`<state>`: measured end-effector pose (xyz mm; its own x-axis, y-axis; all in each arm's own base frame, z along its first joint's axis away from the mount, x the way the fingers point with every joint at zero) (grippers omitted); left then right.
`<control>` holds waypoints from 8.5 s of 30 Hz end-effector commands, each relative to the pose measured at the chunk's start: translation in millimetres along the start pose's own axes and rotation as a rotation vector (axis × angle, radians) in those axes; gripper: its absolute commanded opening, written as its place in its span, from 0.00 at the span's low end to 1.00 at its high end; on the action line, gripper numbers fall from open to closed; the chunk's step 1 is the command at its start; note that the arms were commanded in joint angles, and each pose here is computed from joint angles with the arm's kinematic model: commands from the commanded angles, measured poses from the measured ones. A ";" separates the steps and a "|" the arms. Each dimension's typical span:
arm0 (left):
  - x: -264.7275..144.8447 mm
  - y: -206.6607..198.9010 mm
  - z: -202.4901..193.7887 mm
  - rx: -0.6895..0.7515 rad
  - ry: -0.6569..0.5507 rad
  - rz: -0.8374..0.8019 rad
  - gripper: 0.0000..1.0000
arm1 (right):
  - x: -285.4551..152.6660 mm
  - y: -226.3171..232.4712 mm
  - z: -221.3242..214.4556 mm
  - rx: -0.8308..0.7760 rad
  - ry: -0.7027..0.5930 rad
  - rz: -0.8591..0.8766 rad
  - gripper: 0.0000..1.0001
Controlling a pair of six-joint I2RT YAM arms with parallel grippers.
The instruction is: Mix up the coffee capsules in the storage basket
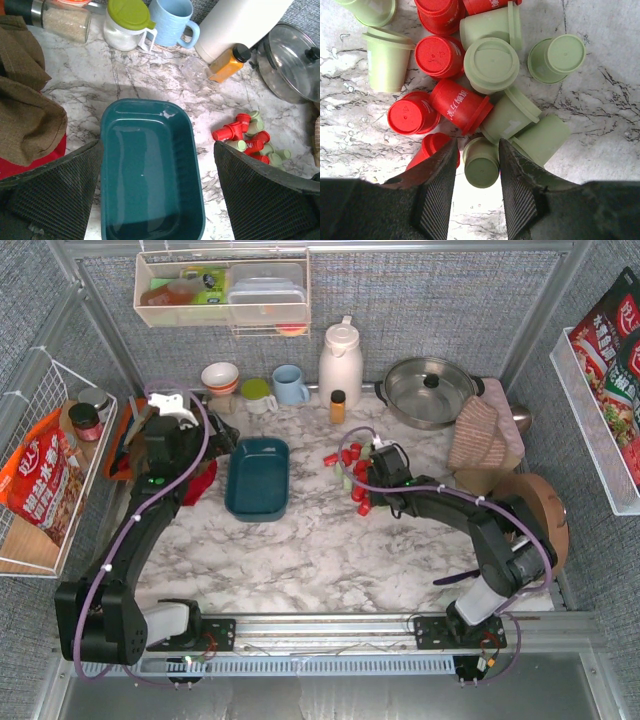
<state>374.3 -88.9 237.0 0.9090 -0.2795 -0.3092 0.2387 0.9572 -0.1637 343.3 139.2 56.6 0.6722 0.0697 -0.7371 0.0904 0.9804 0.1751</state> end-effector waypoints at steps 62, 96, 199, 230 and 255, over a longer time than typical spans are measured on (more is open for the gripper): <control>-62.7 -238.9 -98.6 0.934 -0.613 -0.935 0.85 | -196.3 157.6 46.6 -0.045 -0.270 1.117 0.00; -24.0 -211.9 -81.2 0.798 -0.472 -0.623 0.30 | -170.6 120.4 64.0 0.037 -0.373 0.823 0.42; -45.6 -227.7 -109.7 0.965 -0.617 -0.832 0.89 | -155.1 159.7 26.4 0.092 -0.144 1.085 0.18; 16.7 -161.6 -98.5 0.827 -0.338 -0.374 0.38 | -104.3 75.5 45.9 0.157 -0.276 0.409 0.51; 92.3 -51.2 -128.8 0.397 0.154 0.038 0.88 | -18.1 37.7 -17.0 0.402 0.092 -0.138 0.50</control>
<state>399.5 -174.9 81.0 0.8379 -0.2321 -0.4939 0.3805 0.8973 0.2239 325.9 179.2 68.7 0.5783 -0.0018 -0.8158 0.4315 0.8494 0.3040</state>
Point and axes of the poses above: each gripper's point midway between its finger pads, its own x axis out along the fingers, its own y axis along the line the jaws close on, z = x × y, the point moved 2 cm from there along -x, back along the fingers, and after that the axes turned 15 degrees about x, right-handed, at the moved point
